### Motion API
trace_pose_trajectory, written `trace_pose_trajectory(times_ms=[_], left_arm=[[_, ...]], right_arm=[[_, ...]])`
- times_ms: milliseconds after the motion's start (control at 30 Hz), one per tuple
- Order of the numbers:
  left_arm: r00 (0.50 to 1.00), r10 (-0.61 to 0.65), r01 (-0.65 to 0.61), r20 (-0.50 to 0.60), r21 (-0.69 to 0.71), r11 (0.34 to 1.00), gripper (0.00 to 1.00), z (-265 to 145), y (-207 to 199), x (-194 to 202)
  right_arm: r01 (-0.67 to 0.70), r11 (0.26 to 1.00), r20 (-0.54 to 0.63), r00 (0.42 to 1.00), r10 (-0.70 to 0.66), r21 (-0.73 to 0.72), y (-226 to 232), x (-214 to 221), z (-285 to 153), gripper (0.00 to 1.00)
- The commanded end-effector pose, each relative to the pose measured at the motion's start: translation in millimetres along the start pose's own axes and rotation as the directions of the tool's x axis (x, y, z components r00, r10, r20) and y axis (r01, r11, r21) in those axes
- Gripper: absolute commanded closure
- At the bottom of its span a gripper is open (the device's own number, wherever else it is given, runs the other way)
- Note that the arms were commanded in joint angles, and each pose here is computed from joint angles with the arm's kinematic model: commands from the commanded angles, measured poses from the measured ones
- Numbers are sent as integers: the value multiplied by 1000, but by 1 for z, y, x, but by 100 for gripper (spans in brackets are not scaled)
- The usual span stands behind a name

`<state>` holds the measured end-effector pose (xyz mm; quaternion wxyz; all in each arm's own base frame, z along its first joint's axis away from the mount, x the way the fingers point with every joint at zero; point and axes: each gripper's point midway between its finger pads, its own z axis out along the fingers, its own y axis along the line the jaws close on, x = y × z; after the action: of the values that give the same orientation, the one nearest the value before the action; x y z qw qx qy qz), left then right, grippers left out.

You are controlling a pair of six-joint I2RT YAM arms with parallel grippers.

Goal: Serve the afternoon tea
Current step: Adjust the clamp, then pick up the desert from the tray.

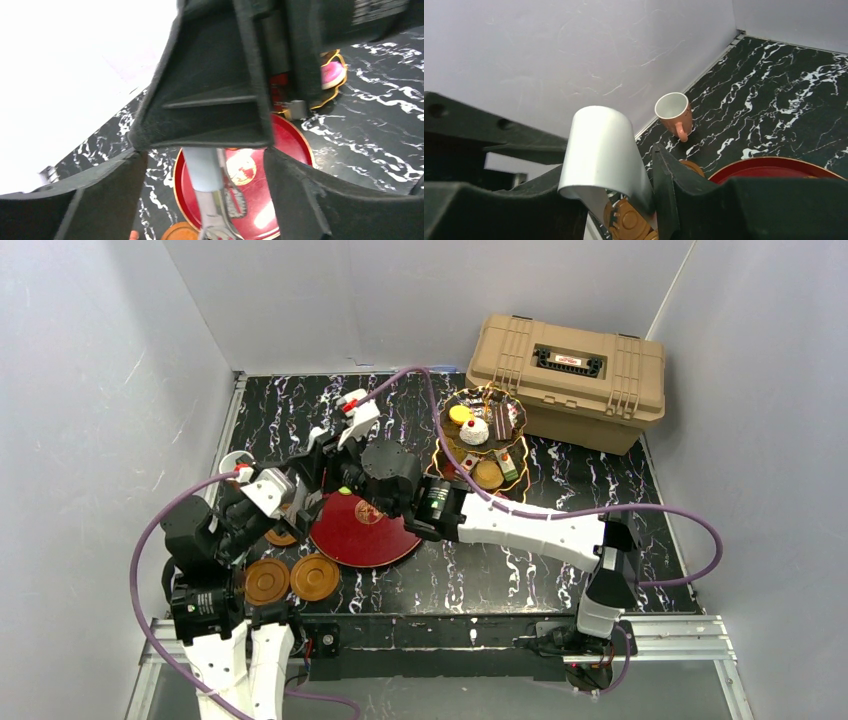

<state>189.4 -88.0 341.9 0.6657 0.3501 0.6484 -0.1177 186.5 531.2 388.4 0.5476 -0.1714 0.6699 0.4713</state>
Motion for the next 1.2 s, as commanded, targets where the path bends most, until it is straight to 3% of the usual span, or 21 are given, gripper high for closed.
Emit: trace_pose_trajectory(times_ms=[0,267,533,1167], left_arm=[[997,-59,52,43,139,989,11,-10,-35,-17],[987,-158,160,-25,131,978,2,-14,-42,-4],[884,-433,423,-174,-95,901,2,7,5,30],[887,-428,403,-174,-165,900,2,14,25,41]], right_arm=[[-27,999,155,987,33,-41,-1,-62,-8,70],[35,999,165,986,-31,-19,-25,-68,-10,70],[282,954,172,940,-295,99,-78,-31,-23,66],[382,919,138,909,-393,99,-135,78,-34,68]])
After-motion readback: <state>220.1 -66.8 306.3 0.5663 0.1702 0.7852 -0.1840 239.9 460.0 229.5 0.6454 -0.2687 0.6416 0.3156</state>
